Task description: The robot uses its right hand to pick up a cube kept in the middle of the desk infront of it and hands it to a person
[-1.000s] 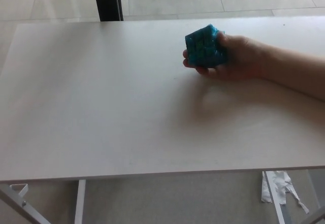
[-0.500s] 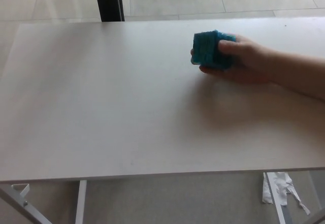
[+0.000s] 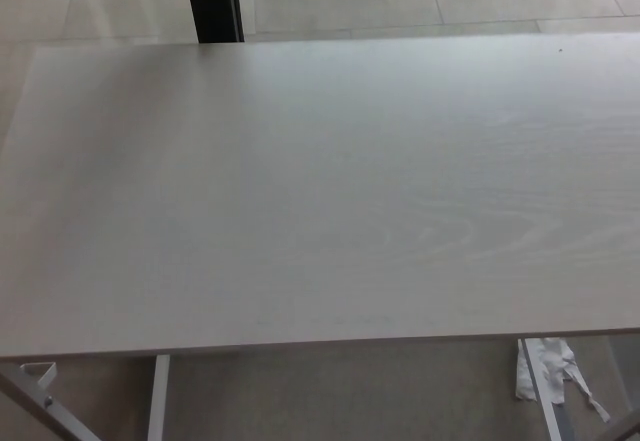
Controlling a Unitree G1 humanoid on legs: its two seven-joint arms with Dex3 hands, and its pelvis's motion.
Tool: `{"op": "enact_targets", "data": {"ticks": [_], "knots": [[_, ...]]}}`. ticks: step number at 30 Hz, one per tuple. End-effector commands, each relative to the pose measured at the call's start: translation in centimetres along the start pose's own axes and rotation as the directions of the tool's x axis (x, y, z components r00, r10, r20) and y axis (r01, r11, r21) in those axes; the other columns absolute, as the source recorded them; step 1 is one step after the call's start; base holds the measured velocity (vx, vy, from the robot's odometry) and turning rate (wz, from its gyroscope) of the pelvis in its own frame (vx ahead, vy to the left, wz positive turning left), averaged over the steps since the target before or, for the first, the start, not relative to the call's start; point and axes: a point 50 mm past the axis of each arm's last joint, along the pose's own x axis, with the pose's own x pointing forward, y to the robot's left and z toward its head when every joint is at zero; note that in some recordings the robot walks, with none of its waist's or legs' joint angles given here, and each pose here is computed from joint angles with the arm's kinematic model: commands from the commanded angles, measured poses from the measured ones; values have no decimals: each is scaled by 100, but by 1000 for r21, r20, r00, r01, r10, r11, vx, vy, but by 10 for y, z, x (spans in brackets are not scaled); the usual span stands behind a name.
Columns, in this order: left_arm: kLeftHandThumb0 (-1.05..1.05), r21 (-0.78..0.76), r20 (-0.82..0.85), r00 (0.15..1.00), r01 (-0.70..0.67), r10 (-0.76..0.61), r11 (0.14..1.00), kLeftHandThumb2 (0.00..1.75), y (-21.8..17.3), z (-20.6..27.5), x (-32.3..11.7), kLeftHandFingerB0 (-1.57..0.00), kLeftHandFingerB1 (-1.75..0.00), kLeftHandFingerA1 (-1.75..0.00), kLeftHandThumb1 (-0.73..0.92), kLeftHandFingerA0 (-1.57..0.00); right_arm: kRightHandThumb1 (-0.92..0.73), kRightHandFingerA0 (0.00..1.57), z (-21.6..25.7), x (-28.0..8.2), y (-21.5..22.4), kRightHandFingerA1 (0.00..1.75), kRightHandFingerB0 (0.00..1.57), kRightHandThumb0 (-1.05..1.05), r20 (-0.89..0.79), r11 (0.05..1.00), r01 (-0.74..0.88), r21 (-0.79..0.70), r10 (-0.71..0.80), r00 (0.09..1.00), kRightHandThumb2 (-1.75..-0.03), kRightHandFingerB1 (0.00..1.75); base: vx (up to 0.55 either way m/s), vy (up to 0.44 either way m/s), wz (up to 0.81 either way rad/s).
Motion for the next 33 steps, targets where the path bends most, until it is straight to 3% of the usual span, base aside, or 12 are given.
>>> {"op": "enact_targets", "data": {"ticks": [1,3,4,7,8,9,17,20,21,27,29,33], "knots": [[-63,15,-1,1000,-20,20,1000,55,7,4,0,-67,-41,-55,49,-77,-61,69,11,1,-5,70,41,-41,34,1000,-25,-19,25,999,-57,40,0,0,0],[-64,-4,5,1000,-15,15,1000,80,5,7,1,-59,-54,-63,37,-69,-62,70,12,1,-3,73,41,-40,30,999,-35,-18,35,999,-57,40,0,0,0],[-59,-6,5,1000,-18,18,1000,56,4,8,1,-63,-41,-50,49,-70,-61,67,13,2,-3,68,42,-38,23,999,-40,-7,40,999,-57,41,0,0,0],[-61,-12,3,1000,-18,18,1000,56,3,9,1,-66,-41,-51,48,-71,-61,64,13,2,-3,67,42,-39,17,999,-48,-7,48,999,-57,40,0,0,0],[-64,5,4,1000,-16,16,1000,80,4,8,1,-60,-54,-62,38,-68,-60,65,12,1,-4,67,43,-39,12,999,-45,-14,45,999,-57,40,0,0,0],[-64,11,7,1000,-10,10,1000,56,5,9,1,-63,-40,-56,48,-78,-61,65,12,1,-3,64,43,-39,12,999,-52,-12,52,999,-57,40,0,0,0],[-64,8,3,1000,-14,14,1000,56,7,10,1,-65,-41,-55,47,-77,-49,61,11,0,0,71,33,-50,55,995,-52,-87,57,997,-81,48,0,0,0],[-64,13,2,1000,-9,9,1000,56,10,7,-1,-65,-41,-56,48,-77,-48,65,9,-1,-1,79,29,-51,61,990,-62,-125,70,996,-80,46,0,0,0],[-65,11,-3,1000,-7,7,1000,55,12,4,-2,-63,-41,-56,47,-78,-60,69,7,-2,-2,84,35,-44,52,988,-65,-137,72,996,-58,33,0,0,0],[-63,54,-38,999,-27,29,998,56,27,-11,-8,-63,-41,-58,48,-80,-55,72,-9,-8,-15,69,36,-44,23,986,-75,-152,80,997,-56,32,0,0,0],[-66,53,-29,999,-21,23,998,56,26,-8,-7,-64,-41,-58,47,-78,-53,86,-7,-7,-12,128,35,-42,39,987,-73,-141,79,996,-57,34,0,0,0],[-61,40,-17,1000,-17,17,999,56,22,0,-5,-60,-41,-52,47,-69,-54,80,-9,-6,-10,128,38,-42,29,984,-54,-168,60,998,-58,34,0,0,0]]}}
